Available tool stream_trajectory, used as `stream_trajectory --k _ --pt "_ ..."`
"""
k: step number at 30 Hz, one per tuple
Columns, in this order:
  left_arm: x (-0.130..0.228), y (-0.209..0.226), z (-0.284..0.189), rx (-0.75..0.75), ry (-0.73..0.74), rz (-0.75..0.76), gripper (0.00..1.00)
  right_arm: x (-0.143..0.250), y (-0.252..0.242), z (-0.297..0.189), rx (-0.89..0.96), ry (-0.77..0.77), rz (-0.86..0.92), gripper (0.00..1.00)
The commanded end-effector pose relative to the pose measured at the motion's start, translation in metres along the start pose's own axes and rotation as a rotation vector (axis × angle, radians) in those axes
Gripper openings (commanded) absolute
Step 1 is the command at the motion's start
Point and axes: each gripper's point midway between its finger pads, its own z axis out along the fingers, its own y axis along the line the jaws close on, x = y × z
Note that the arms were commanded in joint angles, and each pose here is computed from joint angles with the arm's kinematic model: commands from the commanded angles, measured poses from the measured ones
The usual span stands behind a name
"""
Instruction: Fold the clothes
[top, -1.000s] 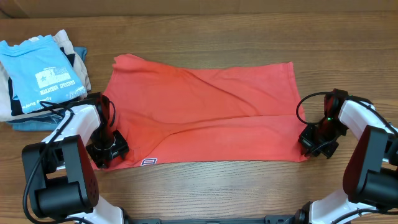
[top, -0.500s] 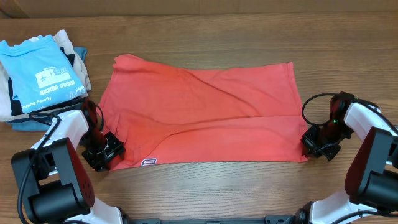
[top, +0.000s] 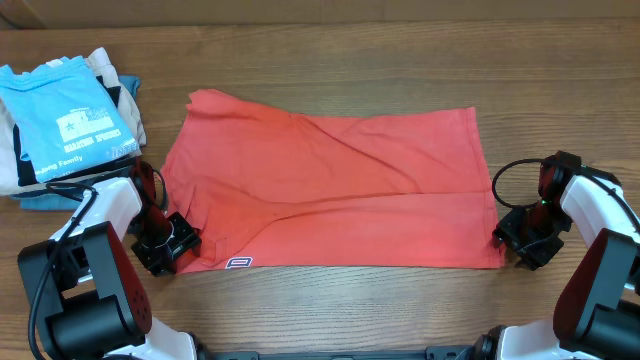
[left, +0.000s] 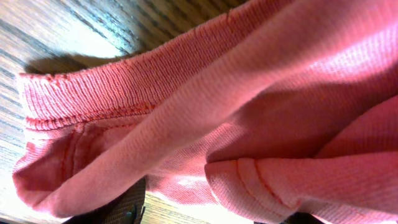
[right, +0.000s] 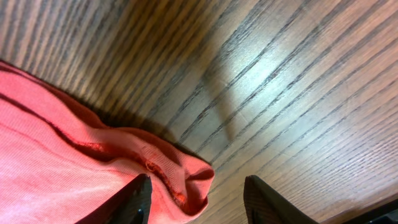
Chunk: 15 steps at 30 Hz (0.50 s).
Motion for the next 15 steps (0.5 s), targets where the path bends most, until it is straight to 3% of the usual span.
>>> stream_trajectory --k 1,7,11,15 --pt "-0.001 0.022 0.017 -0.110 0.011 0.003 0.60 -0.003 -0.002 -0.005 0.000 -0.031 0.005 0.52" --pt "-0.005 0.014 -0.017 -0.035 -0.102 0.034 0.68 -0.009 0.002 -0.023 -0.035 -0.085 0.005 0.52" --pt "-0.004 0.013 -0.042 0.006 -0.194 0.036 0.79 -0.013 0.005 -0.040 -0.060 -0.123 0.001 0.52" --pt "-0.002 0.013 -0.067 0.033 -0.269 0.051 0.80 -0.018 0.008 -0.060 -0.084 -0.164 -0.011 0.52"
